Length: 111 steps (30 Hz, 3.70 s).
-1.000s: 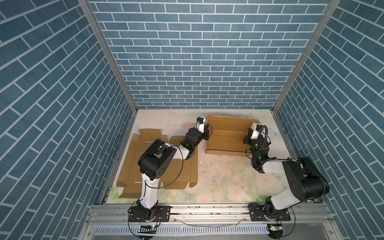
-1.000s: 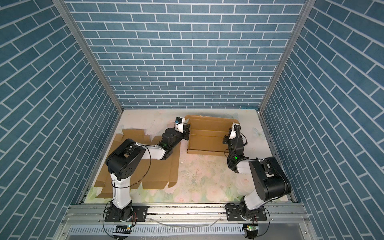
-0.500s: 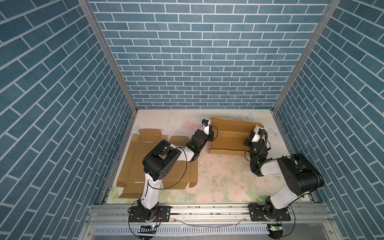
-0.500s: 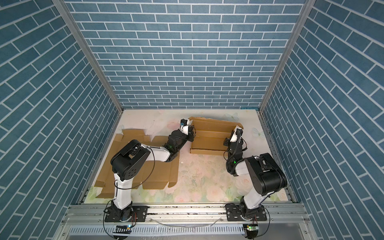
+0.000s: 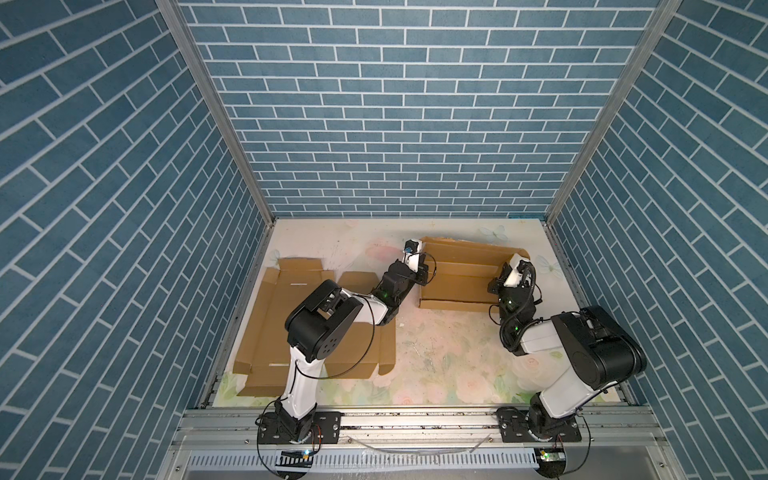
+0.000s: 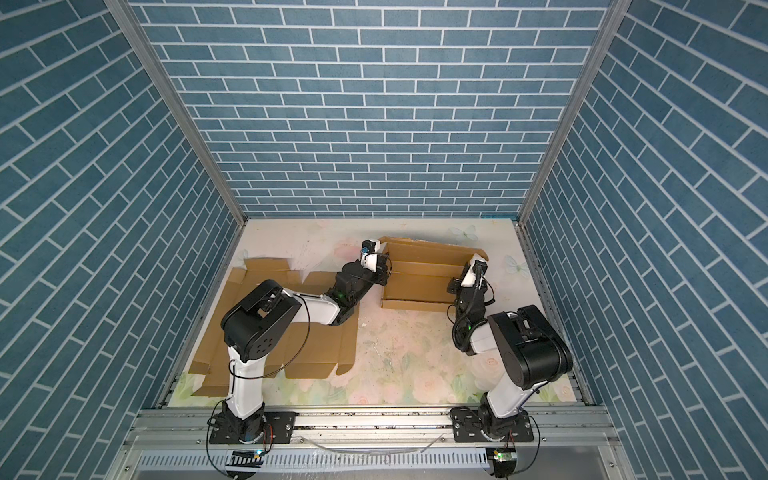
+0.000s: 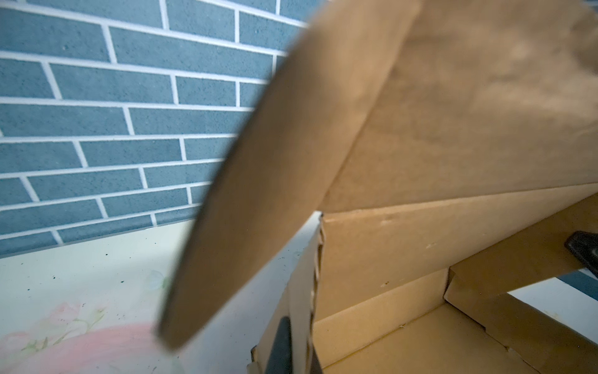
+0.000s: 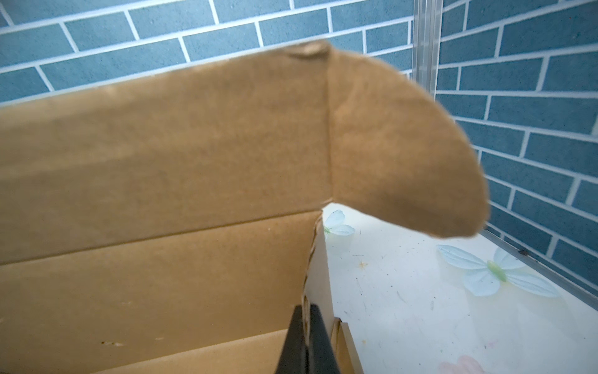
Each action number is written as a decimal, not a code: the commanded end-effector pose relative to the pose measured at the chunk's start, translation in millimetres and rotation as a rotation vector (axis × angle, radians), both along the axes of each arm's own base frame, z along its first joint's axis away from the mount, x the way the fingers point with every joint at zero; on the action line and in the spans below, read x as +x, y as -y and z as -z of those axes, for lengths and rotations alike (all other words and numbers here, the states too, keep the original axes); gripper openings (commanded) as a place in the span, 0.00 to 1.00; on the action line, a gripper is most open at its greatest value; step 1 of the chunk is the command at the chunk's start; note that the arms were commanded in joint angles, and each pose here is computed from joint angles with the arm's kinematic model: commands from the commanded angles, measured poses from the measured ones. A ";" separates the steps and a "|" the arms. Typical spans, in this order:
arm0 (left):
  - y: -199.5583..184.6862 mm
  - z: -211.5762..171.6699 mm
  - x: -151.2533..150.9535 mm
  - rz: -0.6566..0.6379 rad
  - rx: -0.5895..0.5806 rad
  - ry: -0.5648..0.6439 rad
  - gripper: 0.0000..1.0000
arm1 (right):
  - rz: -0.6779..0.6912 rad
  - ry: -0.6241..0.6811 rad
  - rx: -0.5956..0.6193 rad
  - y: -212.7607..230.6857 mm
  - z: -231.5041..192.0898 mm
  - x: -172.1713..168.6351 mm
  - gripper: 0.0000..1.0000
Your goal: Fold the paper box
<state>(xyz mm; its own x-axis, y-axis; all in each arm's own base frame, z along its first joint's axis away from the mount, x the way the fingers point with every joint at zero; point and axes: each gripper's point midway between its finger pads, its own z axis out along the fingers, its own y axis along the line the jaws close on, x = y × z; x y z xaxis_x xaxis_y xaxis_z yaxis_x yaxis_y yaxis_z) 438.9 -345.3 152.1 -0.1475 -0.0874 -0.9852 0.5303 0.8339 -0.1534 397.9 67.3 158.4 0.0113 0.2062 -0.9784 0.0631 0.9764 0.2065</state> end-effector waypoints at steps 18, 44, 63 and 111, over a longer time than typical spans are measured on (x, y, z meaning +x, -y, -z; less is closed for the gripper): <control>12.0 15.9 -8.1 0.008 0.077 -0.068 0.00 | -0.219 -0.092 0.110 -64.5 14.3 1.2 0.00; -21.6 60.7 -52.8 -0.012 0.175 -0.085 0.00 | -0.406 -0.260 0.011 -81.7 26.0 -37.4 0.21; -47.5 86.2 -62.1 -0.039 0.212 -0.081 0.00 | -0.829 -0.574 -0.139 -86.2 -52.2 -145.7 0.44; -65.8 93.0 -70.5 -0.070 0.214 -0.064 0.00 | -1.382 -0.892 -0.797 -156.0 -30.2 -110.0 0.01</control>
<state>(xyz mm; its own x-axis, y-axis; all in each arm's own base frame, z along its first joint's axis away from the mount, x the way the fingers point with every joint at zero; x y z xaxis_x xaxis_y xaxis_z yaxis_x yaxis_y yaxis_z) 381.3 -292.9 111.6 -0.0687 -0.0074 -0.9976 0.4799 0.8764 -0.0396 305.2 224.1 200.1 -0.2586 -0.8410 -0.4753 -0.9562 0.2926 0.0024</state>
